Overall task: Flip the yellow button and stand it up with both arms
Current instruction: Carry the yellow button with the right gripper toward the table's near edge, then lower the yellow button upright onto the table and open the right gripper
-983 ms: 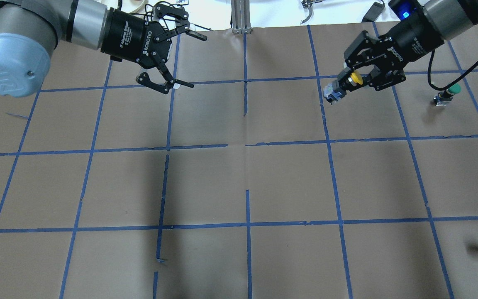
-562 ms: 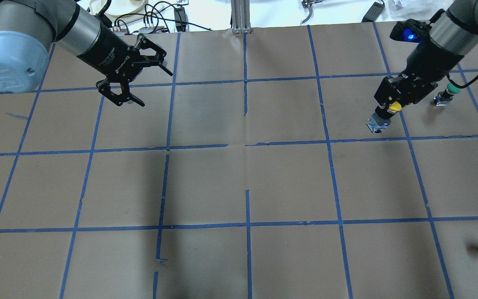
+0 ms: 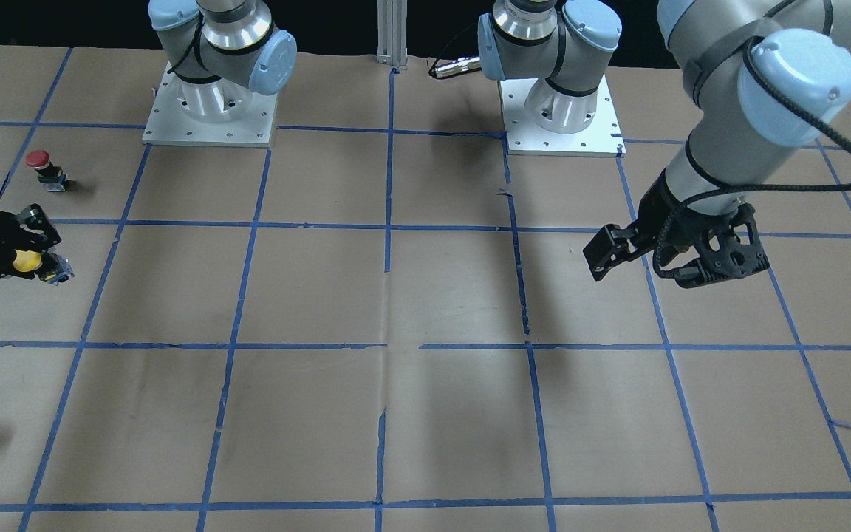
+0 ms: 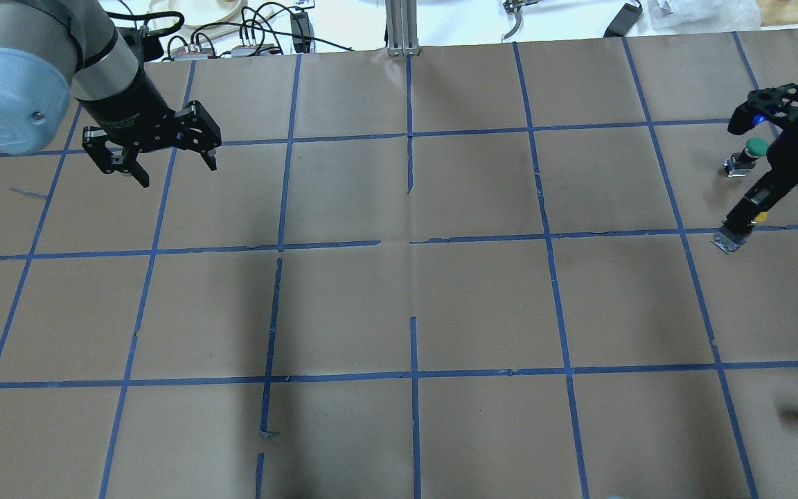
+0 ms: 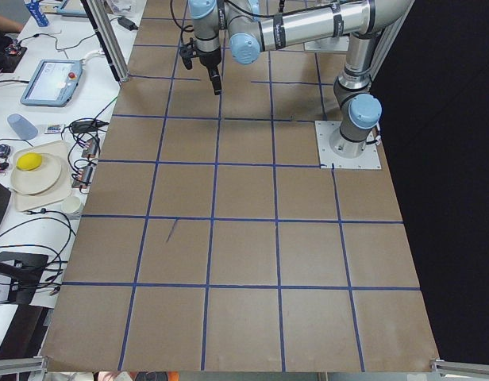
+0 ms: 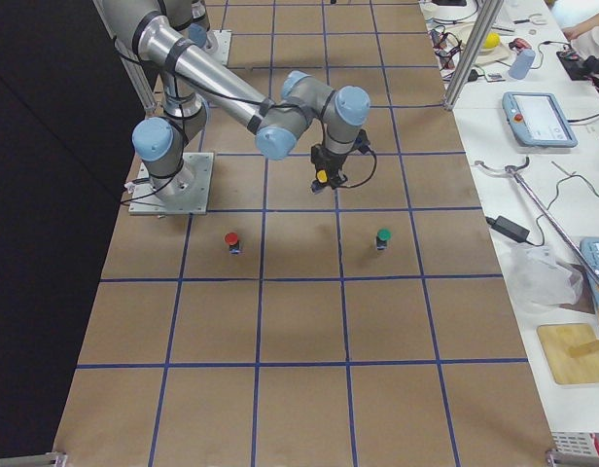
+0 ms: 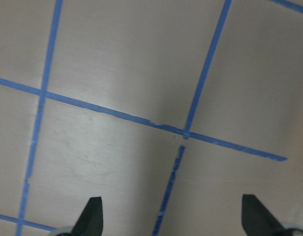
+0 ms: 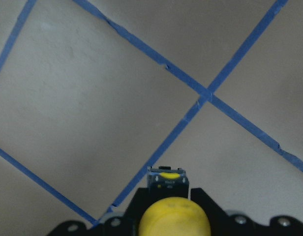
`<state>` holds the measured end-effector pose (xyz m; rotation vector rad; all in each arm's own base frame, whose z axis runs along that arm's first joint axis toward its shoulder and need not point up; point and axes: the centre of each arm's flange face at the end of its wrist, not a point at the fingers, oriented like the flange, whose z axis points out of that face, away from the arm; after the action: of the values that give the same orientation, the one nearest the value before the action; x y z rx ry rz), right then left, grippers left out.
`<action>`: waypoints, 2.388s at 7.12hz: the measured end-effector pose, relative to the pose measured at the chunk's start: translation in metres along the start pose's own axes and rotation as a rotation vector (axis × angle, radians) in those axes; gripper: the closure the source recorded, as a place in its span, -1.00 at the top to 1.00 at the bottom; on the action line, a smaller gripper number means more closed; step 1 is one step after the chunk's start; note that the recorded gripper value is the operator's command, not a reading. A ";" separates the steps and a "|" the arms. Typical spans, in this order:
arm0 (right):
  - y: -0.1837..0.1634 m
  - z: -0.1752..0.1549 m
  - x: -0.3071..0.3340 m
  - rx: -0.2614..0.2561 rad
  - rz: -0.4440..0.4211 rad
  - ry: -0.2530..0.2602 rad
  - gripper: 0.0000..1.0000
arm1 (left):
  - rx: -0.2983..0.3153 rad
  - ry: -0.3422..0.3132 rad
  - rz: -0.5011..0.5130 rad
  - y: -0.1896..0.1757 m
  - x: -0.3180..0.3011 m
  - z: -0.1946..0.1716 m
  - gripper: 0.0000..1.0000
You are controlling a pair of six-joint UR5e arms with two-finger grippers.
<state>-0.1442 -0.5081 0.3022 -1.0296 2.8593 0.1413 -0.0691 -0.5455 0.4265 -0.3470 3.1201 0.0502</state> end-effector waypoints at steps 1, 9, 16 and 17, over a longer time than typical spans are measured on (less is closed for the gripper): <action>0.029 0.014 0.013 0.008 -0.131 0.035 -0.69 | 0.011 -0.004 0.014 0.016 -0.002 -0.020 1.00; 0.131 0.079 0.048 0.120 -0.765 0.151 0.99 | -0.017 -0.045 0.148 0.028 0.035 -0.008 1.00; 0.123 0.000 0.043 0.138 -0.602 0.128 1.00 | -0.003 -0.045 0.166 0.044 0.041 -0.016 1.00; 0.116 -0.035 0.034 0.133 -0.535 0.132 1.00 | -0.003 -0.045 0.166 0.044 0.041 -0.016 1.00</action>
<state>-0.2464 -0.4452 0.3393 -1.7732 2.5367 -0.1617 -0.1188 -0.5124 0.4437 -0.0853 3.0959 0.0613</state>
